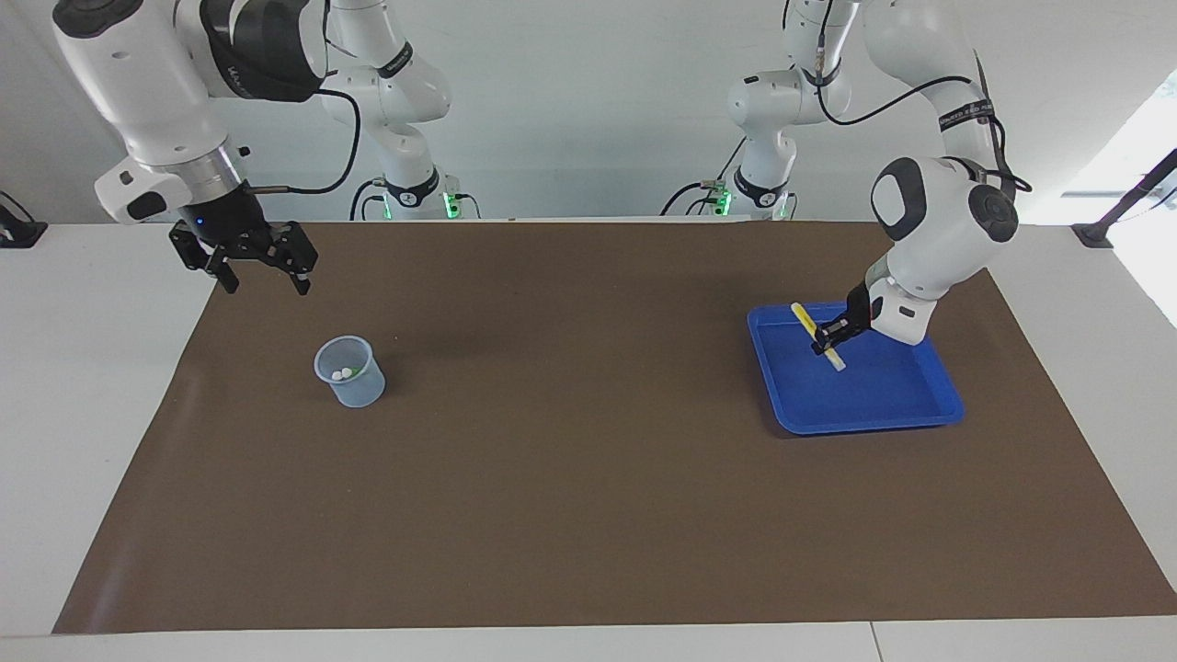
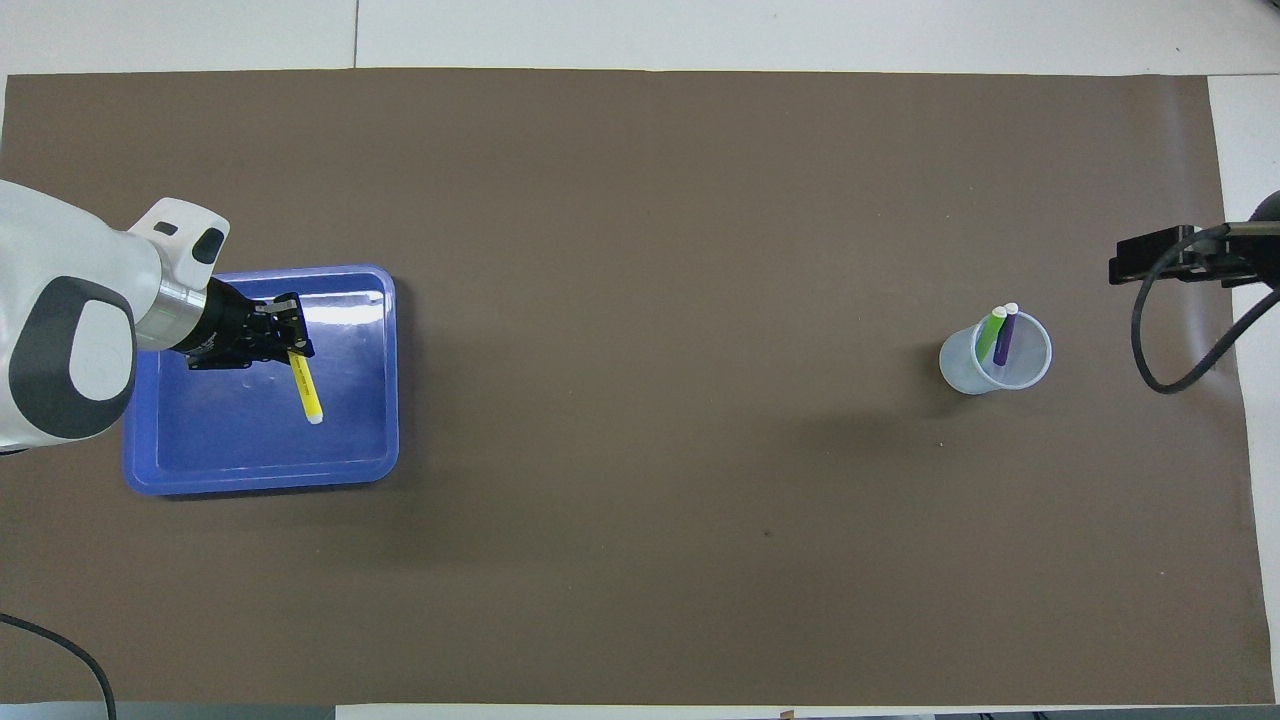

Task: Right arm passes pens to left for tray arrangement
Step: 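Lower the yellow pen into the blue tray and open the left gripper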

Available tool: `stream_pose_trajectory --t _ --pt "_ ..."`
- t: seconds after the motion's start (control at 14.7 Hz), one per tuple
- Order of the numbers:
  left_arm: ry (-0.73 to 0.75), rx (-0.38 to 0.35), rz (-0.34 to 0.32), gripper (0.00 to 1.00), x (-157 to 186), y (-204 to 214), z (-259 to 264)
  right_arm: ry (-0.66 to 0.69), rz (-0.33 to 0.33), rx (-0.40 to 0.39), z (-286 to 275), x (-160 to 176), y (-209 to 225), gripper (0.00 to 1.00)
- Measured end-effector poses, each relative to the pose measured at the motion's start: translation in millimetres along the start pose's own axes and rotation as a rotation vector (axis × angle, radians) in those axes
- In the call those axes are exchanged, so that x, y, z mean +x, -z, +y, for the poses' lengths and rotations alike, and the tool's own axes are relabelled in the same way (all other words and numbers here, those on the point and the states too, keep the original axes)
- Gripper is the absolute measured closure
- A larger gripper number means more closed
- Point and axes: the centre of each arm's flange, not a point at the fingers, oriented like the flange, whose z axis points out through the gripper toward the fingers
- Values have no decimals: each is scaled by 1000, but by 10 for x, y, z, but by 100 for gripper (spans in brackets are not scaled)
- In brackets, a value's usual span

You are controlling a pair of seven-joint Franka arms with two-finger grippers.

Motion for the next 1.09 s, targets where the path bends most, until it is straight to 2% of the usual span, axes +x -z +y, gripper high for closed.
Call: stream_pose_trajectory --t 0.41,1.09 --pt "-211 48 -5 81 228 -398 -12 56 -18 -4 -288 -139 156 0" --pt "-250 50 -8 81 275 -587 48 76 -23 -4 -496 -162 184 0"
